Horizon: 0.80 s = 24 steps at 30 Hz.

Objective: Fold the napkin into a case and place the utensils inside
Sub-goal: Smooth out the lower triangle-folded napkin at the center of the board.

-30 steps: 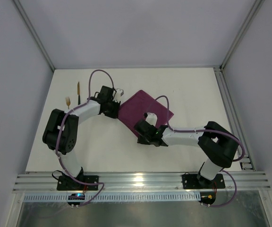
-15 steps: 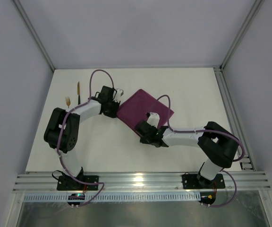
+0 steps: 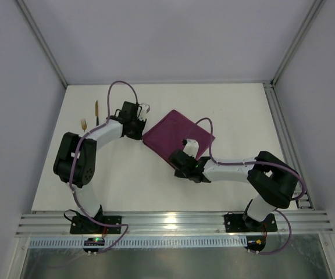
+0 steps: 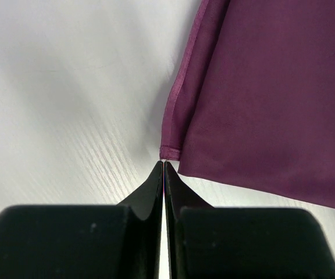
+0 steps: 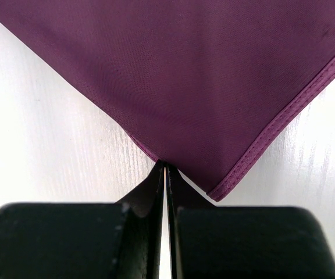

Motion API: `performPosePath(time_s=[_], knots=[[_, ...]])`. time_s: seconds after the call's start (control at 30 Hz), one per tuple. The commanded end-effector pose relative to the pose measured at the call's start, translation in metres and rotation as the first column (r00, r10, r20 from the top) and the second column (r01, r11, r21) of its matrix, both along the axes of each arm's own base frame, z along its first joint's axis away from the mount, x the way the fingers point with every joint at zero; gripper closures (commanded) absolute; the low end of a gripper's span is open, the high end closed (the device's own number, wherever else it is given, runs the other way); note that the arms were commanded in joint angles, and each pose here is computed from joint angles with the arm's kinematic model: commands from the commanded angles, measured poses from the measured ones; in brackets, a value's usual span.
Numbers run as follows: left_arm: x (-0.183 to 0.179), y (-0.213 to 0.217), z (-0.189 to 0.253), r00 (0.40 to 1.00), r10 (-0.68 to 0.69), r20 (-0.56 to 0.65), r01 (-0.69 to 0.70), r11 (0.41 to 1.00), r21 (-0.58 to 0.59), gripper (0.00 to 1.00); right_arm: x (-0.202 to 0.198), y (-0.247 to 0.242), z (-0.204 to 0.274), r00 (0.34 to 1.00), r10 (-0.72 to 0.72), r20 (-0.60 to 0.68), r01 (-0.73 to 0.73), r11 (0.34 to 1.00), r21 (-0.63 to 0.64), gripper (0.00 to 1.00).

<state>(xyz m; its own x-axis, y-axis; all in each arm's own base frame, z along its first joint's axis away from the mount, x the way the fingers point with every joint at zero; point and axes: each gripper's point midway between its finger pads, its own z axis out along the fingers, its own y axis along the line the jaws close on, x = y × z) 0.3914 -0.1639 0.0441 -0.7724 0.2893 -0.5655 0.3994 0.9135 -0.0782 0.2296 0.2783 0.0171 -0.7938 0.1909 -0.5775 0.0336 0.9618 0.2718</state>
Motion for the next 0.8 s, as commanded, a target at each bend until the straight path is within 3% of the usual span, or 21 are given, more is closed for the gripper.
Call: performPosePath(time_s=[0.0, 0.03, 0.13, 0.2, 0.27, 0.3, 0.37, 0.4, 0.5, 0.6, 0.63, 0.67, 0.77], knots=[[0.010, -0.005, 0.020, 0.998, -0.019, 0.053, 0.021, 0.999, -0.026, 1.00, 0.001, -0.005, 0.000, 1.000, 0.007, 0.016, -0.007, 1.000, -0.023, 0.96], [0.005, -0.006, 0.020, 0.998, -0.039, 0.055, 0.041, 0.999, -0.026, 1.00, 0.002, -0.004, 0.000, 1.000, 0.009, 0.016, -0.009, 1.000, -0.021, 0.96], [-0.011, -0.022, 0.043, 0.953, -0.260, 0.153, 0.259, 0.966, 0.028, 0.86, 0.001, -0.003, -0.002, 1.000, 0.016, 0.013, -0.016, 1.000, -0.021, 0.96], [-0.034, -0.037, 0.048, 0.830, -0.517, 0.208, 0.497, 0.856, 0.142, 0.77, 0.001, -0.001, -0.002, 1.000, 0.025, 0.007, -0.025, 1.000, -0.014, 0.96], [-0.045, -0.033, 0.039, 0.741, -0.640, 0.203, 0.602, 0.767, 0.221, 0.69, -0.001, -0.002, -0.003, 1.000, 0.030, 0.001, -0.030, 0.999, -0.011, 0.96], [-0.043, -0.030, 0.039, 0.665, -0.718, 0.206, 0.656, 0.693, 0.299, 0.68, -0.002, -0.002, -0.004, 0.999, 0.033, -0.004, -0.033, 0.999, -0.009, 0.96], [-0.051, -0.029, 0.031, 0.585, -0.795, 0.159, 0.730, 0.602, 0.325, 0.66, -0.002, -0.002, -0.005, 0.999, 0.038, -0.006, -0.038, 0.999, -0.011, 0.96], [-0.051, -0.029, 0.028, 0.509, -0.850, 0.134, 0.774, 0.521, 0.359, 0.67, -0.004, -0.001, -0.006, 0.999, 0.043, -0.011, -0.043, 0.999, -0.012, 0.96], [-0.051, -0.030, 0.017, 0.402, -0.912, 0.084, 0.836, 0.403, 0.371, 0.69, -0.004, 0.000, -0.008, 0.999, 0.046, -0.021, -0.046, 0.999, -0.012, 0.96], [-0.058, -0.033, 0.016, 0.320, -0.942, 0.100, 0.892, 0.335, 0.302, 0.70, -0.004, 0.000, -0.007, 0.999, 0.047, -0.020, -0.047, 0.999, -0.009, 0.96], [-0.059, -0.032, 0.017, 0.251, -0.963, 0.101, 0.909, 0.270, 0.317, 0.70, -0.005, 0.000, -0.006, 0.999, 0.050, -0.020, -0.050, 0.999, -0.006, 0.96], [-0.061, -0.031, 0.017, 0.218, -0.970, 0.105, 0.917, 0.240, 0.317, 0.70, -0.004, 0.001, -0.006, 0.999, 0.051, -0.019, -0.051, 0.999, -0.003, 0.96], [-0.051, -0.033, 0.016, 0.185, -0.974, 0.128, 0.898, 0.221, 0.380, 0.70, -0.004, 0.002, -0.003, 0.998, 0.061, -0.014, -0.061, 0.998, -0.008, 0.96]])
